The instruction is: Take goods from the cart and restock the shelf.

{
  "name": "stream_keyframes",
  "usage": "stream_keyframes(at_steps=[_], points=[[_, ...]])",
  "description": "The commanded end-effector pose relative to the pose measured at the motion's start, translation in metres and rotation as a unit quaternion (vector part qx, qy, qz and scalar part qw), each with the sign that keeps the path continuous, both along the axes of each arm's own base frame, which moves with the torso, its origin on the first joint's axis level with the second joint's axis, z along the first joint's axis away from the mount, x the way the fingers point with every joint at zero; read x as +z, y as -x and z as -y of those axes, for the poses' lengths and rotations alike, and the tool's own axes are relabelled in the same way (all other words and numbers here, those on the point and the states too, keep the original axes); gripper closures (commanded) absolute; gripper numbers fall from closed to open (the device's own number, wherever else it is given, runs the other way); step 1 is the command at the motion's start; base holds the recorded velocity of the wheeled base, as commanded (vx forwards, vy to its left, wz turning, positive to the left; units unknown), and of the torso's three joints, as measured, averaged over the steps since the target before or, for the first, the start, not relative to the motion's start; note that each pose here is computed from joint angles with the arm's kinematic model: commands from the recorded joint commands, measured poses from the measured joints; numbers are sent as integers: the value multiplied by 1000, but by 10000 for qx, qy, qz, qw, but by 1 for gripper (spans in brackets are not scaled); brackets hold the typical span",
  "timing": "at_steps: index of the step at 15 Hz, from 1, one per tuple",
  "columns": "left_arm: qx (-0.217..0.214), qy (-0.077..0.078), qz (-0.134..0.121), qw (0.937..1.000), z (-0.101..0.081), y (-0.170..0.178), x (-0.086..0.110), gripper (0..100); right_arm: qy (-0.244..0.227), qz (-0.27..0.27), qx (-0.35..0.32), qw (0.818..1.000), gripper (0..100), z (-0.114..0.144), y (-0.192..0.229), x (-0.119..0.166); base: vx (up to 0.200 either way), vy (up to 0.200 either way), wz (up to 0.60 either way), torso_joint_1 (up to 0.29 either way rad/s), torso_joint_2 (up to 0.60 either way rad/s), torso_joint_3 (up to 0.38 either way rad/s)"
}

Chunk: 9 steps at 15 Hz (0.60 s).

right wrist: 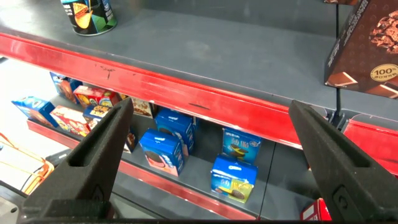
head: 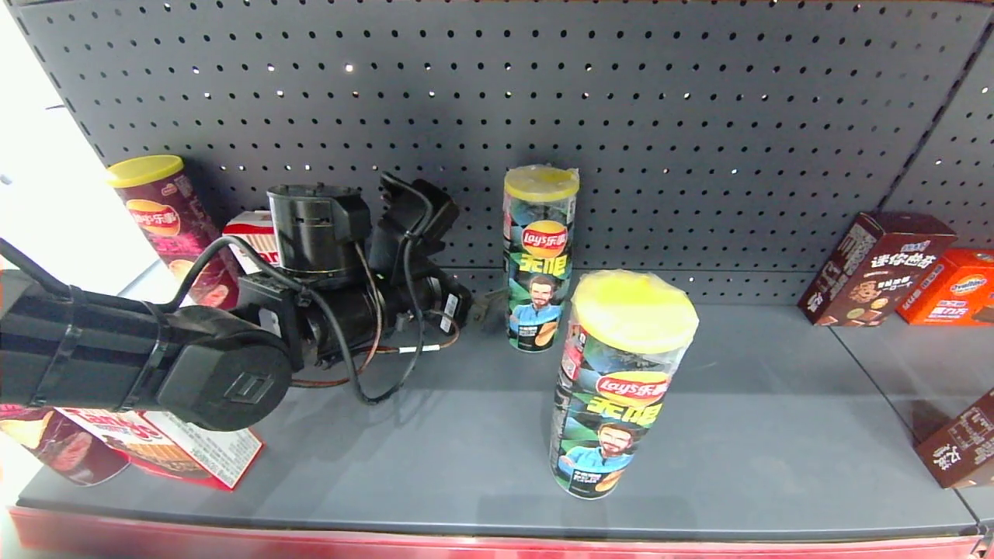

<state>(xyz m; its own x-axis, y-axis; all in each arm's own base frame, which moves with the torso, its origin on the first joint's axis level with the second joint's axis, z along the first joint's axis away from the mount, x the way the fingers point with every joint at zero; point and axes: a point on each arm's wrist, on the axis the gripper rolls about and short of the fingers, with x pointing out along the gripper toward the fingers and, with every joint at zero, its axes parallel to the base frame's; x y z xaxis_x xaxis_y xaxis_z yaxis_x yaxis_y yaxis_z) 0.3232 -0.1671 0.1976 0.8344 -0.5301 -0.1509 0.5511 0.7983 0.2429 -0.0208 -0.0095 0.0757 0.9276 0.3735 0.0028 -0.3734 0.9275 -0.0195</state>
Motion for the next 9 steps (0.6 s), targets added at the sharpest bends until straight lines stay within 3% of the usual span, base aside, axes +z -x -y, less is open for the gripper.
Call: stream_keyframes(at_steps=[1, 6, 7, 9], points=[[93, 4, -65, 9999, -1, 2, -3, 0, 1, 2, 4, 10000, 0, 0, 0, 0, 0, 0, 0, 0, 0, 0], [474, -110, 16, 9988, -9, 8, 1, 0, 1, 2, 4, 10000, 0, 0, 0, 0, 0, 0, 0, 0, 0, 0], [577, -263, 125, 9979, -8, 4, 1, 0, 4, -5, 4, 10000, 0, 0, 0, 0, 0, 0, 0, 0, 0, 0], [626, -292, 140, 9975, -3, -5, 0, 0, 4, -5, 4, 10000, 0, 0, 0, 0, 0, 0, 0, 0, 0, 0]])
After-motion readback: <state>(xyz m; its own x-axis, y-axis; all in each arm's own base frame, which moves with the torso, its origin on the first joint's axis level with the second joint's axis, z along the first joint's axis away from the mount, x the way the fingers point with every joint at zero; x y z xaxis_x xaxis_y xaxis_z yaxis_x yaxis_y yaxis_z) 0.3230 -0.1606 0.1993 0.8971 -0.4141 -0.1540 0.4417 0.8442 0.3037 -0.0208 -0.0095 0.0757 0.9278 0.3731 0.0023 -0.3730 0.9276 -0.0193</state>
